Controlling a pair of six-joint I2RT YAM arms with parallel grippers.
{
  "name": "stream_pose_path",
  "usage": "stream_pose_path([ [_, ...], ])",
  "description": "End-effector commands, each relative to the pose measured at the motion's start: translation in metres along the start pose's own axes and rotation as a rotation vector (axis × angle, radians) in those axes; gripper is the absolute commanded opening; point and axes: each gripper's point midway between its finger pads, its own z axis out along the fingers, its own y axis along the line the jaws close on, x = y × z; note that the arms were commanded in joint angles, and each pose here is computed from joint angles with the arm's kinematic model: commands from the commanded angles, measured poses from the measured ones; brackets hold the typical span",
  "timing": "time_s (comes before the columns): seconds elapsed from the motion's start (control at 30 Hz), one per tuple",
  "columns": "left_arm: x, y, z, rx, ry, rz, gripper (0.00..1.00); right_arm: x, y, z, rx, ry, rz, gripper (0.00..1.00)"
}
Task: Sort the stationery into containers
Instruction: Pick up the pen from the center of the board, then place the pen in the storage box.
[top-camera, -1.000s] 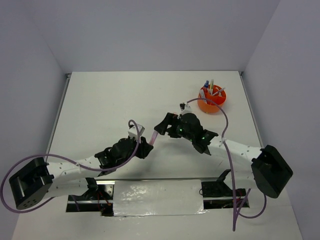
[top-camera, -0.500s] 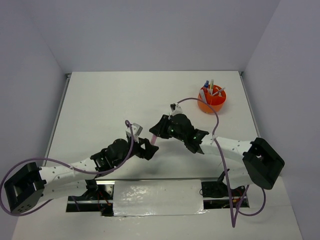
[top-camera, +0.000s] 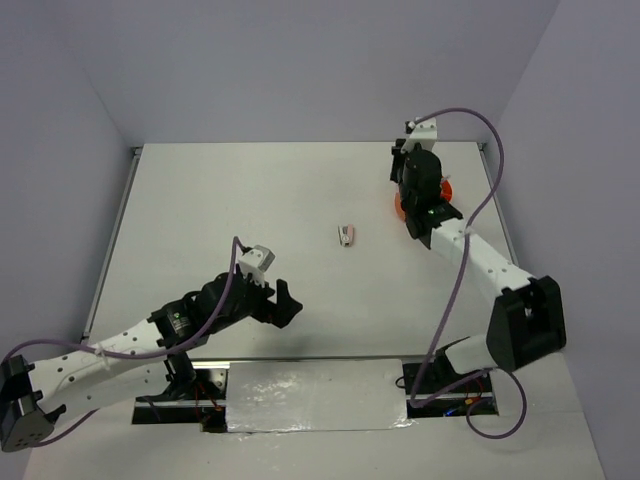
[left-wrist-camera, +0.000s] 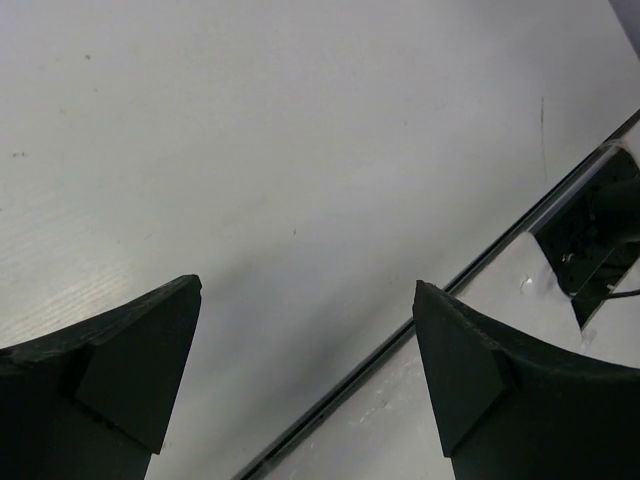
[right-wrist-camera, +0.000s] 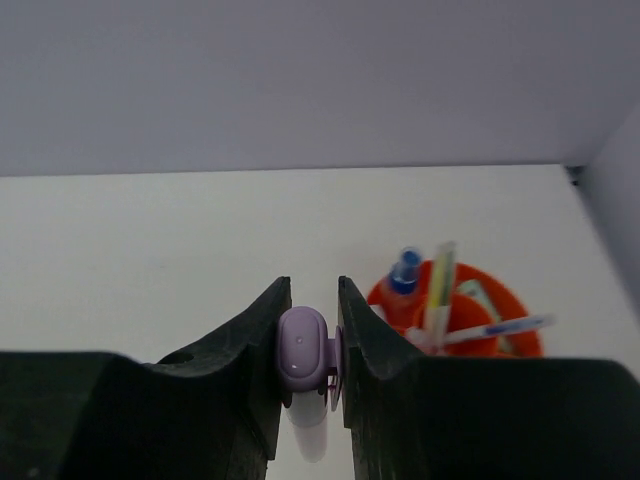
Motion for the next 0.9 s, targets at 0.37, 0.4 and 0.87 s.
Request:
stream_pose_path([
  [0.37, 0.023, 0.000, -0.010, 0.021, 0.066, 0.010, 0.99, 0.042, -0.049, 0.093, 0.175, 0.107, -0.345, 0.00],
  [0.4, 0.024, 0.001, -0.008, 0.015, 0.073, 0.013, 0.99, 0.044, -0.051, 0.092, 0.181, 0.107, -0.339, 0.00],
  [0.87, 0.022, 0.001, -0.011, 0.017, 0.058, 0.008, 0.99, 0.082, -0.062, 0.082, 0.201, 0.167, -0.343, 0.19],
])
